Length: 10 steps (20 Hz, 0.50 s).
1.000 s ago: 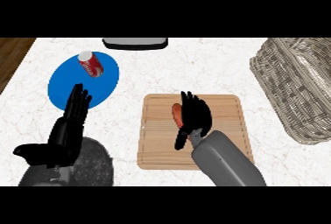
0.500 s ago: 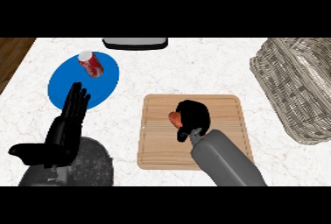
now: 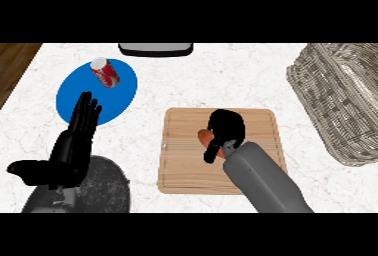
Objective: Pick the sweet potato from the cutting board and place it in the basket
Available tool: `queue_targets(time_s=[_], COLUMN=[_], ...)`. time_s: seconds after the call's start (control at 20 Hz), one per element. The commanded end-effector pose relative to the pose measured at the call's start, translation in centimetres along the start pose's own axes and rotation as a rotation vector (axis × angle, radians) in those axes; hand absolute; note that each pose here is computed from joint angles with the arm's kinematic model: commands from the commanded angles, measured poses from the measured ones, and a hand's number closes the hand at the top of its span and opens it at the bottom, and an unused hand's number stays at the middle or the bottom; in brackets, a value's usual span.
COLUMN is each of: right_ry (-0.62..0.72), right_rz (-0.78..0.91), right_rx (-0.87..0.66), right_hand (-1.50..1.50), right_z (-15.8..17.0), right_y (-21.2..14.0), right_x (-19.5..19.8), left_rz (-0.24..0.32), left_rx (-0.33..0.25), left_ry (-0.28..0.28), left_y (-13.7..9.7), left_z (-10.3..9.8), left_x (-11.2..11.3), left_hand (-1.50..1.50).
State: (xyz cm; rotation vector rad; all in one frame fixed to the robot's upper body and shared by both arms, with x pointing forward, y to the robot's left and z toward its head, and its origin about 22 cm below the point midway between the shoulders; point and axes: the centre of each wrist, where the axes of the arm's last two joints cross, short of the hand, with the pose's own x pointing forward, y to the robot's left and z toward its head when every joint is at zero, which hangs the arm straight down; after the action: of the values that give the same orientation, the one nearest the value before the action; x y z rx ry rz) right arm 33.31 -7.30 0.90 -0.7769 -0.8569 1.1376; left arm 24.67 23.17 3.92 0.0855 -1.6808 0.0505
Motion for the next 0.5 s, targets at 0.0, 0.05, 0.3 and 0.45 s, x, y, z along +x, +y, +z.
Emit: queue_targets(time_s=[0.0, 0.05, 0.3, 0.45], right_ry=[0.344, 0.459, 0.792, 0.898], right_rz=[-0.160, -0.229, -0.408, -0.406], right_rx=[-0.108, -0.135, -0.261, -0.355], right_hand=[1.50, 1.50, 1.50, 1.50], right_z=[-4.0, -4.6, -6.5, -7.1], right_y=[-4.2, -5.6, -10.5, -13.4], right_x=[-5.4, -7.0, -12.1, -12.7], left_rz=[0.007, 0.011, 0.002, 0.016], left_rx=[0.007, -0.012, -0.054, -0.092], left_ry=[-0.025, -0.013, -0.046, -0.063], left_y=[-0.1, 0.1, -0.4, -1.8], left_z=[-0.3, 0.0, -0.2, -1.0], left_x=[0.5, 0.2, 0.8, 1.2], left_hand=[0.00, 0.00, 0.00, 0.00])
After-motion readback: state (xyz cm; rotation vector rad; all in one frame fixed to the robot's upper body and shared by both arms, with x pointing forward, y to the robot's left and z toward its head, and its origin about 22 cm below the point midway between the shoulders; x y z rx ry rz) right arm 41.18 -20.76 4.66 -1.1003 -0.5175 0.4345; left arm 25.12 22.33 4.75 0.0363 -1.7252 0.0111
